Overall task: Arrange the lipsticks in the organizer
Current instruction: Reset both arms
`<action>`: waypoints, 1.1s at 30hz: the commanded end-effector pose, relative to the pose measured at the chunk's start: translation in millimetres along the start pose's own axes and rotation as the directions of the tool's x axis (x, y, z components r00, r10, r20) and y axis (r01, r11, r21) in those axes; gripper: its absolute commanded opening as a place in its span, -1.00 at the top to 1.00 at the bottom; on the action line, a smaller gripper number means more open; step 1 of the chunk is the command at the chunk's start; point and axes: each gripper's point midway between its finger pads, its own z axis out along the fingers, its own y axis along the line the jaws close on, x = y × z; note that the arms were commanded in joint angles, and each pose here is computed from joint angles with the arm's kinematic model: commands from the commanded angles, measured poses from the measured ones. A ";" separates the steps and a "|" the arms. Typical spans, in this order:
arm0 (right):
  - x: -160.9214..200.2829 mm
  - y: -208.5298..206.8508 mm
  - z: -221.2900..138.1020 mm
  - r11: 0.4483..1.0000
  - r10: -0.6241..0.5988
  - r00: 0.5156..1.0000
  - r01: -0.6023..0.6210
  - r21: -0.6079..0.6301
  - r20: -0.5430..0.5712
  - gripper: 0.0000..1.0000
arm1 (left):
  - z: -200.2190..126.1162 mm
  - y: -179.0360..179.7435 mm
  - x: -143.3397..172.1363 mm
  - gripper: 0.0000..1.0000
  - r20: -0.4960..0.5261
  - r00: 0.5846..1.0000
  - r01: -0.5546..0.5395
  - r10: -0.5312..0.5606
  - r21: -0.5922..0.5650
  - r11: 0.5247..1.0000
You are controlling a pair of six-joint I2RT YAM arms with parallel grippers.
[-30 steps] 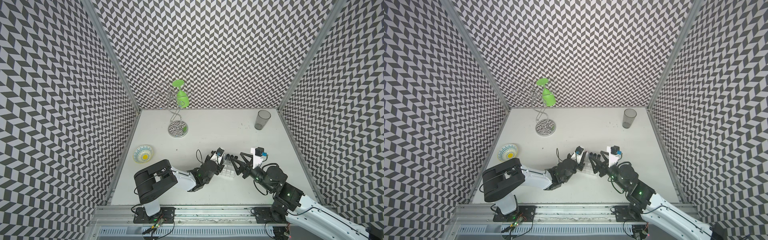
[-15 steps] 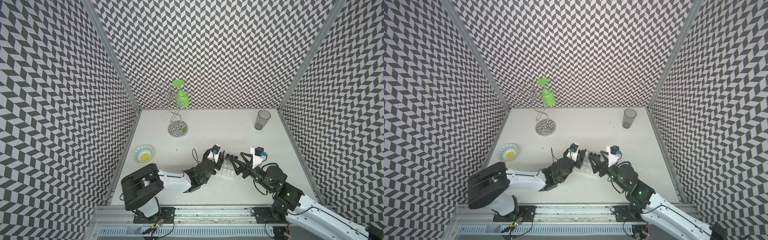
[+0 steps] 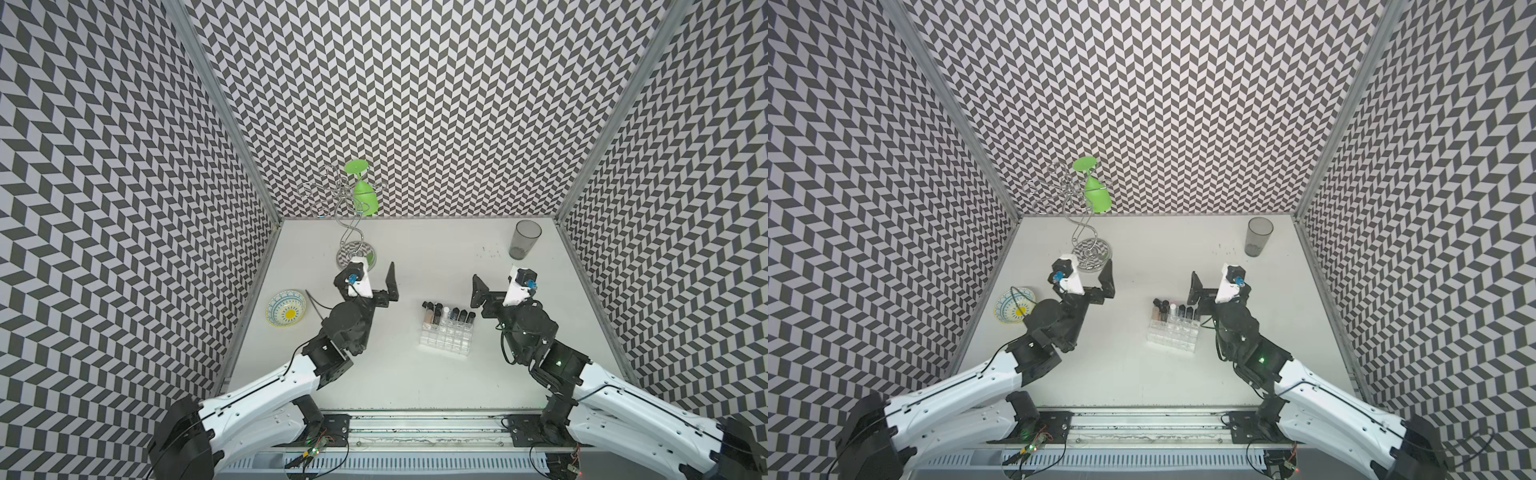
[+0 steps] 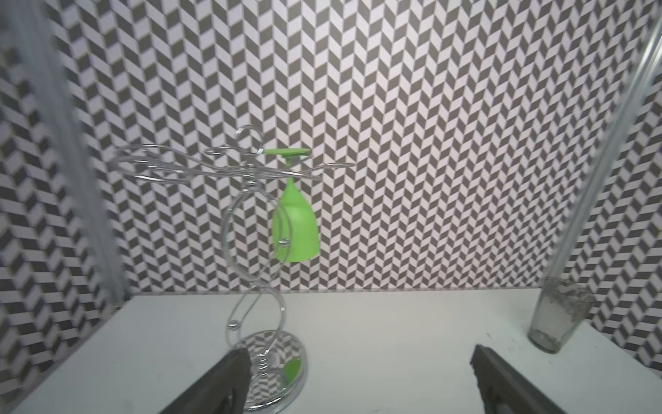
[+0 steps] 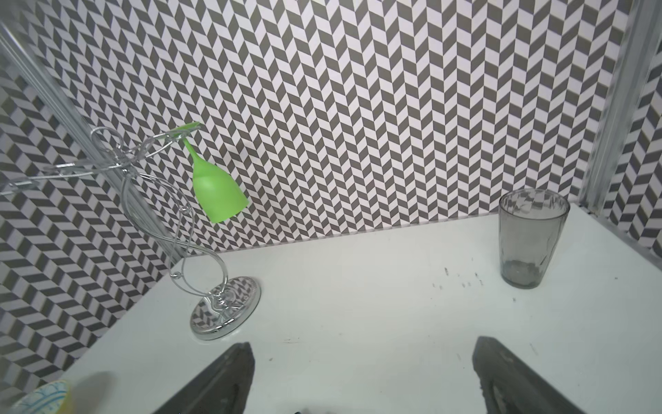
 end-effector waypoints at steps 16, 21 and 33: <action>70.9 -131.0 46.9 0.980 -0.196 0.978 0.192 0.049 0.077 -0.99 | 1.3 185.0 106.2 -0.99 -0.026 0.998 -0.059 0.053 -0.380 0.923; 77.2 -148.4 50.7 0.980 -0.174 0.980 0.163 0.113 0.098 -0.99 | 15.2 192.9 112.6 -1.00 -0.032 0.999 -0.039 0.030 -0.341 0.939; 84.8 -178.3 77.3 0.972 -0.096 0.993 0.078 0.223 0.070 -0.99 | 56.5 184.3 152.2 -1.00 -0.162 0.985 -0.091 0.049 -0.258 0.962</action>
